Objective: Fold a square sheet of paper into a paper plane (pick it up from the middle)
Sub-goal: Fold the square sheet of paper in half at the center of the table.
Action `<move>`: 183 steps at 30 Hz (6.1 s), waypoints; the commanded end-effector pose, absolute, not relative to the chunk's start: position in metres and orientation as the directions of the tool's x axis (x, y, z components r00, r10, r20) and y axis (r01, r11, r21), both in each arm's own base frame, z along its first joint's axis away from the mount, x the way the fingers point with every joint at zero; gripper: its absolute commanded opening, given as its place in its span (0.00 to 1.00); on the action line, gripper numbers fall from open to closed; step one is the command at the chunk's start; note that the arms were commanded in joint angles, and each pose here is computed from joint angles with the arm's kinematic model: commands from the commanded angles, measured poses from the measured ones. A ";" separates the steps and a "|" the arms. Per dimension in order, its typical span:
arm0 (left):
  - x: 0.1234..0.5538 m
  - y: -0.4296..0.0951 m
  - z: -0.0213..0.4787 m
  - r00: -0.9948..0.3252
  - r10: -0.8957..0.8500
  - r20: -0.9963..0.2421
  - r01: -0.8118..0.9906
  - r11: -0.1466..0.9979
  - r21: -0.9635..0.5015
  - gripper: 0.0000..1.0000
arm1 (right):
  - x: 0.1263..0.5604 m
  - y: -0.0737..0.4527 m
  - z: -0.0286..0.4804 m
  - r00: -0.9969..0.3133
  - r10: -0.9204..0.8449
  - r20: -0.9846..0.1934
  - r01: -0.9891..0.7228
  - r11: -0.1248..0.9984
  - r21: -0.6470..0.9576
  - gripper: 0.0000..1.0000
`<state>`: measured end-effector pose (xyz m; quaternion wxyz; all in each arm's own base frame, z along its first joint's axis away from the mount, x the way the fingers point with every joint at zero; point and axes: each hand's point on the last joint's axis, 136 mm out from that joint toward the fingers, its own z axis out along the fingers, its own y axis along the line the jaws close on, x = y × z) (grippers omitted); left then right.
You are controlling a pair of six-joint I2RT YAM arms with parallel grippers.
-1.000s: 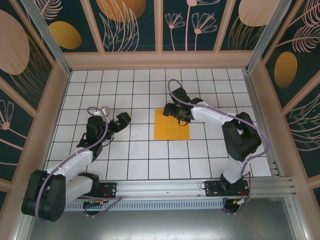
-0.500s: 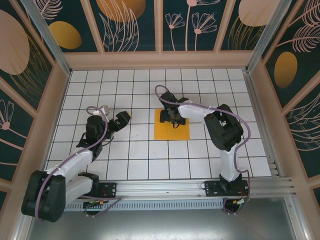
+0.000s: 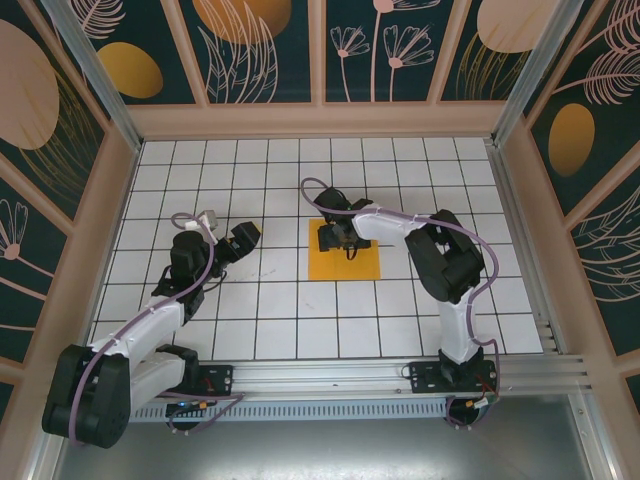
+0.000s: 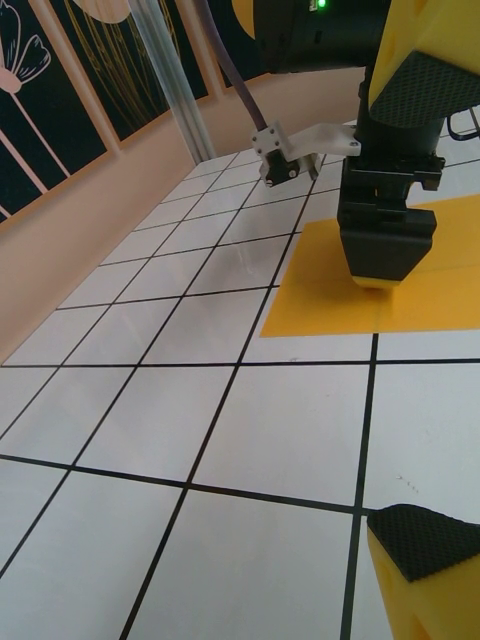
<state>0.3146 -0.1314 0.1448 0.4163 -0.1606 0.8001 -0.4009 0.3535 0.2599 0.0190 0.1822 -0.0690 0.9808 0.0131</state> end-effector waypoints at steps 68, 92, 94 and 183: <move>0.311 -0.211 0.101 -0.884 -0.216 -0.415 0.207 0.615 -0.761 0.99 | 0.326 0.255 -0.014 -0.988 0.009 -0.155 0.009 1.000 -0.001 0.99; 0.309 -0.211 0.102 -0.884 -0.209 -0.418 0.217 0.609 -0.763 0.99 | 0.344 0.262 0.023 -0.959 -0.114 -0.260 -0.116 0.993 -0.011 0.99; 0.309 -0.211 0.103 -0.883 -0.209 -0.420 0.218 0.609 -0.762 0.99 | 0.338 0.262 0.012 -0.964 -0.130 -0.232 -0.134 0.991 0.001 0.99; 0.314 -0.196 0.147 -0.808 -0.317 -0.497 0.213 0.628 -0.748 0.99 | 0.335 0.322 0.132 -0.969 0.197 -0.150 -0.063 0.389 0.919 0.39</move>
